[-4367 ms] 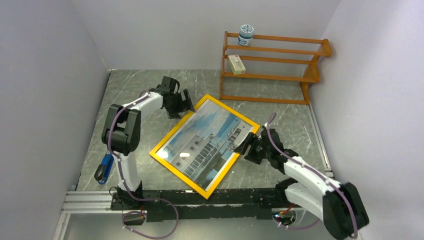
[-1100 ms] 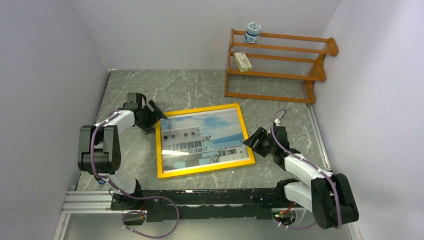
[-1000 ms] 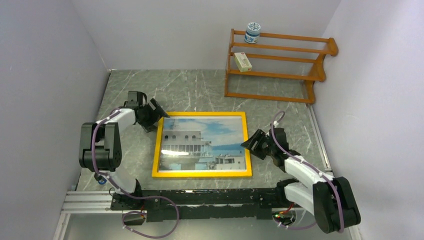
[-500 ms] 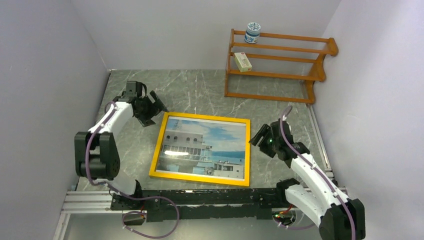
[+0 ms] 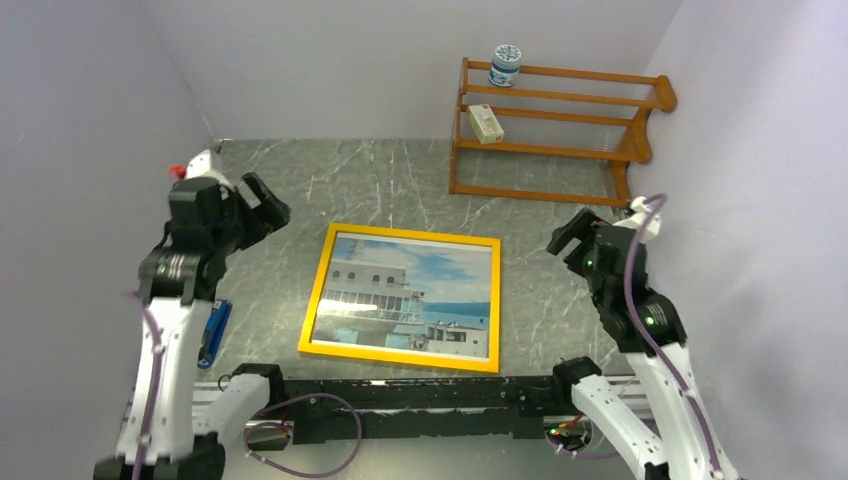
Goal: Put the photo into the frame
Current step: Reset both arms
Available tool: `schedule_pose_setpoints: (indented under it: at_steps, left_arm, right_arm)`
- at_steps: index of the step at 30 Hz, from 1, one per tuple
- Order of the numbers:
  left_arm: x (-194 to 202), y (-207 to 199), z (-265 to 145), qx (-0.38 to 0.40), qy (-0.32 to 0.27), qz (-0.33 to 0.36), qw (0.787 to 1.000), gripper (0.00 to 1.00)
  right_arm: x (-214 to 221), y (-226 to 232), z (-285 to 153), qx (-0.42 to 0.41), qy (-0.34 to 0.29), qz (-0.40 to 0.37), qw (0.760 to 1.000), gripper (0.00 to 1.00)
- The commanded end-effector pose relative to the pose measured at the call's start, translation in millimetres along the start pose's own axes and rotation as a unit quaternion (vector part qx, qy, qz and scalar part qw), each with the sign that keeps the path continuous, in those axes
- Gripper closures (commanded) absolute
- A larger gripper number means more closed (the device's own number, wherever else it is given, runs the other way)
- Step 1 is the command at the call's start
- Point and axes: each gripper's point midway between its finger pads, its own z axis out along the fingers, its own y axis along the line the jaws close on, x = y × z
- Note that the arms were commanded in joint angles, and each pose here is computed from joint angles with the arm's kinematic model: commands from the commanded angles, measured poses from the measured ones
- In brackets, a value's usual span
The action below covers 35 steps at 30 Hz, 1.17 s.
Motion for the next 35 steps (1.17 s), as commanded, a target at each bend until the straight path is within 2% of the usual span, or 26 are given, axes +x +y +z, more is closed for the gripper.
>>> schedule_pose_setpoints:
  at_steps: [1,7,13,24,35]
  left_arm:
    - [-10.5,22.2,-56.7,-0.035,-0.057,0.046,0.997,0.06]
    - [-15.8,37.9,-117.8,-0.057,-0.103,0.062,0.991,0.06]
    - [-15.9,45.4,-152.0,-0.063,-0.128,0.058,0.988,0.06]
    - [-12.3,66.5,-198.3,-0.108,-0.144,0.039,0.983,0.06]
    - [-4.3,67.8,-199.6,-0.108,-0.128,0.035,0.985,0.06]
  right_arm:
    - [-46.0,-19.6,-35.4,0.032,-0.081,-0.016,0.996,0.14]
    - [-85.2,-28.8,-74.0,0.038,-0.145,0.016,0.989,0.10]
    - [-115.0,-31.8,-105.3,0.032,-0.189,0.029,0.981,0.04]
    - [-116.9,-29.6,-125.2,0.023,-0.156,0.006,0.987,0.01]
    - [-111.9,-34.9,-123.8,0.042,-0.138,-0.004,0.990,0.01]
